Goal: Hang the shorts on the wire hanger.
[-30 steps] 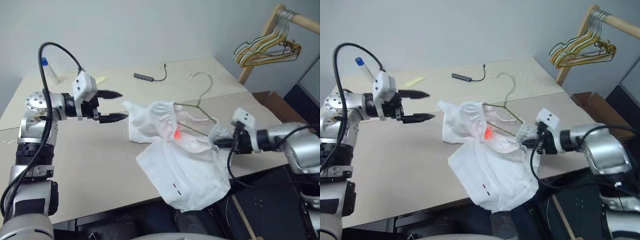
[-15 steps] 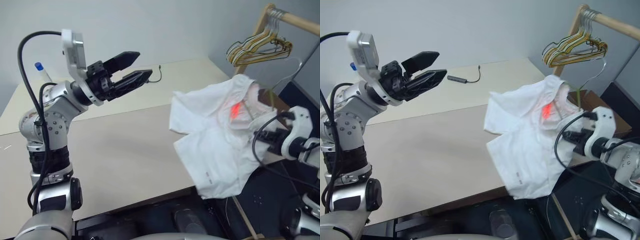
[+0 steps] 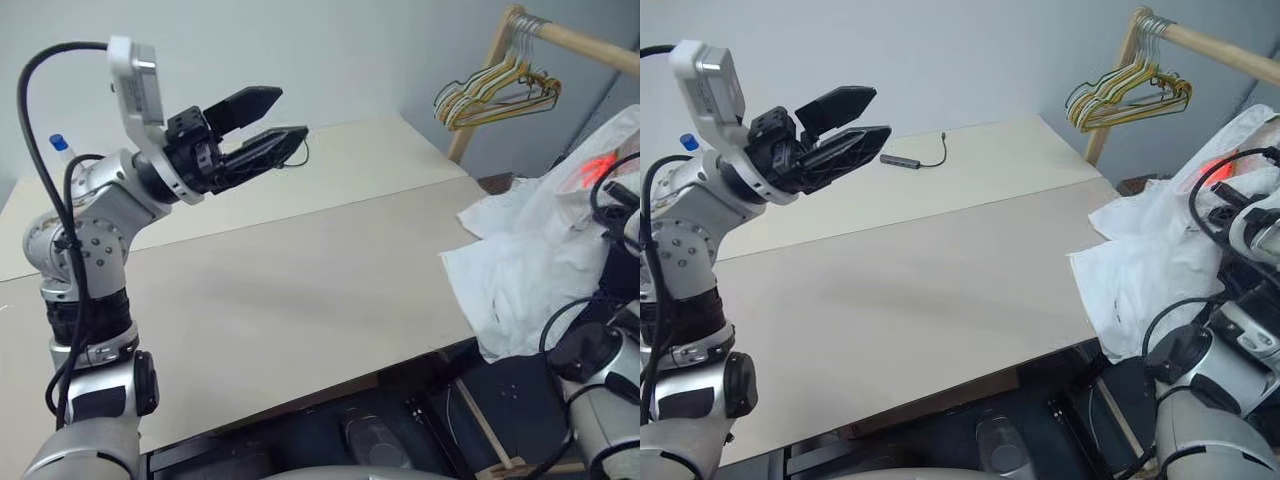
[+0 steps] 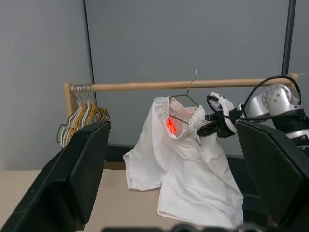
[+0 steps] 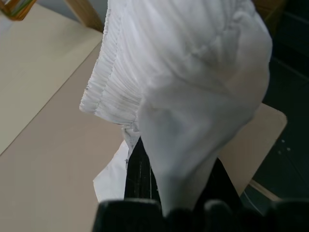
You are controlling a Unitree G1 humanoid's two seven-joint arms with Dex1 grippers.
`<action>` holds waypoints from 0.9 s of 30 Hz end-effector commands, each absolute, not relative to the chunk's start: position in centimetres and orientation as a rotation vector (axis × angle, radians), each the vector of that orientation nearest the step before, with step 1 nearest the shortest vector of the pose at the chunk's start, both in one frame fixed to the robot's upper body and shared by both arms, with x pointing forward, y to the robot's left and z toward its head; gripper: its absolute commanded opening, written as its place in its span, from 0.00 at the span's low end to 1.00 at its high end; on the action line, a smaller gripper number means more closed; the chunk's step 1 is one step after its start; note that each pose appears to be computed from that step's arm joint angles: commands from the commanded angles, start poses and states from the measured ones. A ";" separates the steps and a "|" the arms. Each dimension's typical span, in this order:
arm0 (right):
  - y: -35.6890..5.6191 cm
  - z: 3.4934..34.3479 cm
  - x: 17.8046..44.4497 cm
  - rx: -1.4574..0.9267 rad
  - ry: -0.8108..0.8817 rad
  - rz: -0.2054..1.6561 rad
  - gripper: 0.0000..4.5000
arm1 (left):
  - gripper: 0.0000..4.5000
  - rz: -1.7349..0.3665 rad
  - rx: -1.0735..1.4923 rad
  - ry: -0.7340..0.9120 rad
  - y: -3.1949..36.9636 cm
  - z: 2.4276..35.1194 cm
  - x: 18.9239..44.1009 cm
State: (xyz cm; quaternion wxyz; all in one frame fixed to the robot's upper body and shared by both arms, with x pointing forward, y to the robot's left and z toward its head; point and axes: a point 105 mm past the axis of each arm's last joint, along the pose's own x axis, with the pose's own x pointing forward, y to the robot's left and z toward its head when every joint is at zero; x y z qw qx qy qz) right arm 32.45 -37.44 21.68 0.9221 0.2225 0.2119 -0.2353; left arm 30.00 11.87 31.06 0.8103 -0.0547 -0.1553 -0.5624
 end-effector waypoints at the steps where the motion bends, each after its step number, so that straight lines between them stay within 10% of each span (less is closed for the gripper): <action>1: -39.9 23.2 32.4 0.486 0.359 -0.587 0.00 | 0.99 -1.208 -0.095 -0.366 11.9 31.6 29.3; 13: -41.3 18.7 32.6 0.585 0.458 -0.718 0.00 | 0.99 -1.204 -0.061 -0.336 12.0 30.6 28.6; 27: -41.4 20.9 31.8 0.180 0.225 -0.871 0.99 | 1.00 -1.215 -0.048 -0.322 12.0 30.5 28.5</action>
